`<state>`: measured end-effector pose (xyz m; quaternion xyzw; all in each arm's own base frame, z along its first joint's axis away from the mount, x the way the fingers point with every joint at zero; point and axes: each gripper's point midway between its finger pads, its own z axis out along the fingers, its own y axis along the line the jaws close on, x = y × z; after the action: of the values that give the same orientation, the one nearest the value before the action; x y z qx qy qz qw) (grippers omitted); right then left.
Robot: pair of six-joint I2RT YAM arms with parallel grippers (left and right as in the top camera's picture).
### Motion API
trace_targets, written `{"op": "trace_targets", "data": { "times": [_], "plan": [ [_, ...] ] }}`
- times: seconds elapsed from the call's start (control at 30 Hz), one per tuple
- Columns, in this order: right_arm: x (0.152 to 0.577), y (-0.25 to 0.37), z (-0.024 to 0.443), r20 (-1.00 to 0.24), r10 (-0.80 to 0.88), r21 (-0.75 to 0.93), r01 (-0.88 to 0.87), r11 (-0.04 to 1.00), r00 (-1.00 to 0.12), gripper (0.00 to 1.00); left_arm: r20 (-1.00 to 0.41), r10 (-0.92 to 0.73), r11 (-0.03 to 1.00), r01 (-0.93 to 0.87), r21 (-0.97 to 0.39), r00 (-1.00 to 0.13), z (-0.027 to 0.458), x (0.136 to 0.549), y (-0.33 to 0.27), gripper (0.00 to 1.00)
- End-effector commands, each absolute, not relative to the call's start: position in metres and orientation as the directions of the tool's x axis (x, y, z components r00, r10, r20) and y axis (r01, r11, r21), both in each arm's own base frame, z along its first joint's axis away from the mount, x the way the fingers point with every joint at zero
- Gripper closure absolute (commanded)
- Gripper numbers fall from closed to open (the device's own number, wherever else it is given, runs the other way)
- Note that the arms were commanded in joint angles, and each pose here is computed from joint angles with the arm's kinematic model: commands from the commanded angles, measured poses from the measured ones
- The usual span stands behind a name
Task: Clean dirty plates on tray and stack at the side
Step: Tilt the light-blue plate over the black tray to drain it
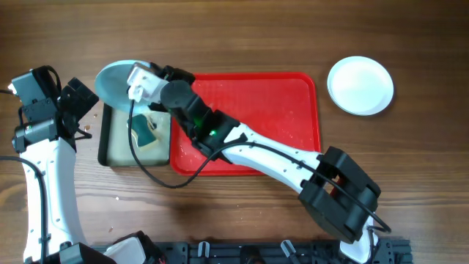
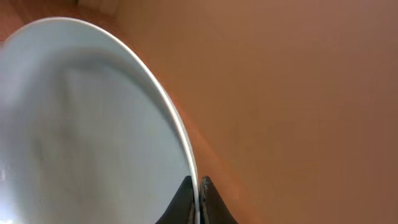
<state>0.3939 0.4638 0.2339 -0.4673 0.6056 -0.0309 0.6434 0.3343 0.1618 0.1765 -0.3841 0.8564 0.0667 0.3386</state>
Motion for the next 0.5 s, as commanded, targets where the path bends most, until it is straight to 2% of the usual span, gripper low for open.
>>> {"op": "trace_targets", "data": {
  "times": [0.0,0.07,0.47],
  "plan": [
    [0.3924,0.4725,0.2448,-0.599,-0.689,-0.790,-0.443,0.424,0.408,0.96,-0.651,-0.616,0.688,-0.705,-0.171,-0.444,0.1890,0.3356,0.1637,0.00],
    [0.3926,0.4727,0.2467,-0.570,-0.701,-0.812,-0.423,0.402,0.428,0.96,-0.651,-0.616,0.688,-0.705,-0.171,-0.444,0.1890,0.3357,0.1636,0.00],
    [0.3911,0.4752,0.2488,-0.575,-0.688,-0.810,-0.427,0.402,0.442,0.96,-0.651,-0.616,0.688,-0.705,-0.171,-0.444,0.1890,0.3357,0.1636,0.00]
  ]
}}
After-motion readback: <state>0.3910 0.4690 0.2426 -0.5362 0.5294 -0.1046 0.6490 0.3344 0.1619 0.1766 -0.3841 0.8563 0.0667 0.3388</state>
